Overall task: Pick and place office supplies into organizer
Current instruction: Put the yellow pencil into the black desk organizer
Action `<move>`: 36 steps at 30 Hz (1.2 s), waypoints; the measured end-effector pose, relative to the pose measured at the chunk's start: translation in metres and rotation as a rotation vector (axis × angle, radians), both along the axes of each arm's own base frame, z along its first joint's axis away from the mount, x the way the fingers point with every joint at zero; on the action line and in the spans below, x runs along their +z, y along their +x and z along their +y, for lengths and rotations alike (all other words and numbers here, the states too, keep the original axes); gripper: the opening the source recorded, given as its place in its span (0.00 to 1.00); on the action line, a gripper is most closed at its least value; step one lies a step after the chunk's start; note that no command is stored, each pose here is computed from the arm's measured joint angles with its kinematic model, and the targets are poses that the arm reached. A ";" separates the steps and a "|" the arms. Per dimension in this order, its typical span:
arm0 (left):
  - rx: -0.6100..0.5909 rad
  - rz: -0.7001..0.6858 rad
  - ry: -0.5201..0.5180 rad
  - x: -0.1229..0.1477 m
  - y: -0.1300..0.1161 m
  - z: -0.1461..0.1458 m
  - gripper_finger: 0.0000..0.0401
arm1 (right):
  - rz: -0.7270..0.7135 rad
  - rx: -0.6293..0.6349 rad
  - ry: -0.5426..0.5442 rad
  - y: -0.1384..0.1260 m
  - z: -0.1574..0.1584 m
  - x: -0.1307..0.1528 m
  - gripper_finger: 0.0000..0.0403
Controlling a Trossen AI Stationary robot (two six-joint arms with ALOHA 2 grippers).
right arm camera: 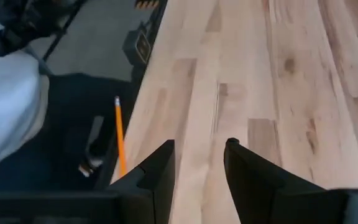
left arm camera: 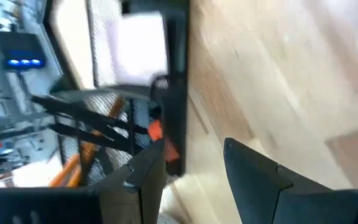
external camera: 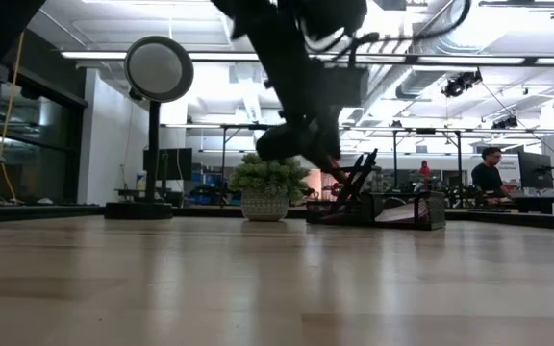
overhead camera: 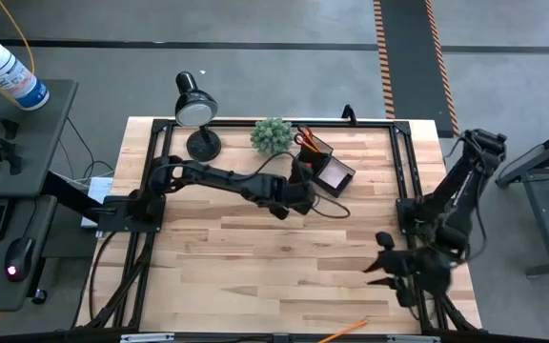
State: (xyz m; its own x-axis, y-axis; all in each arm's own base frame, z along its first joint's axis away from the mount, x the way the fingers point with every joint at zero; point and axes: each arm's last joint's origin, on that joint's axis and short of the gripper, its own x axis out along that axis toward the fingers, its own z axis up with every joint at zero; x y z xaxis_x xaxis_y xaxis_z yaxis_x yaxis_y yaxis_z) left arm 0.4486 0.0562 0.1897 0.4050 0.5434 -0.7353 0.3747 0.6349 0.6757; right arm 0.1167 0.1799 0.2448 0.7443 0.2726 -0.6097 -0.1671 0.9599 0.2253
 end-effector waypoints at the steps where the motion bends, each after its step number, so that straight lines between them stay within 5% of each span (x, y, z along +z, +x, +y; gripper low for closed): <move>1: -0.002 -0.013 0.001 0.002 0.001 -0.005 0.37 | -0.010 -0.011 0.006 -0.007 0.003 -0.001 0.32; 7: -0.019 -0.013 -0.010 0.008 -0.002 -0.036 0.37 | -0.068 -0.053 0.087 -0.038 0.016 -0.031 0.32; 14: -0.035 -0.041 -0.005 0.011 -0.003 -0.065 0.37 | -0.205 -0.004 0.277 -0.045 0.020 -0.071 0.32; 28: 0.018 -0.075 -0.024 0.010 -0.005 -0.074 0.37 | -0.139 0.044 0.184 -0.039 0.034 -0.138 0.32; 36: 0.029 -0.081 -0.014 0.010 -0.005 -0.074 0.37 | -0.050 0.096 0.300 -0.035 0.044 -0.147 0.32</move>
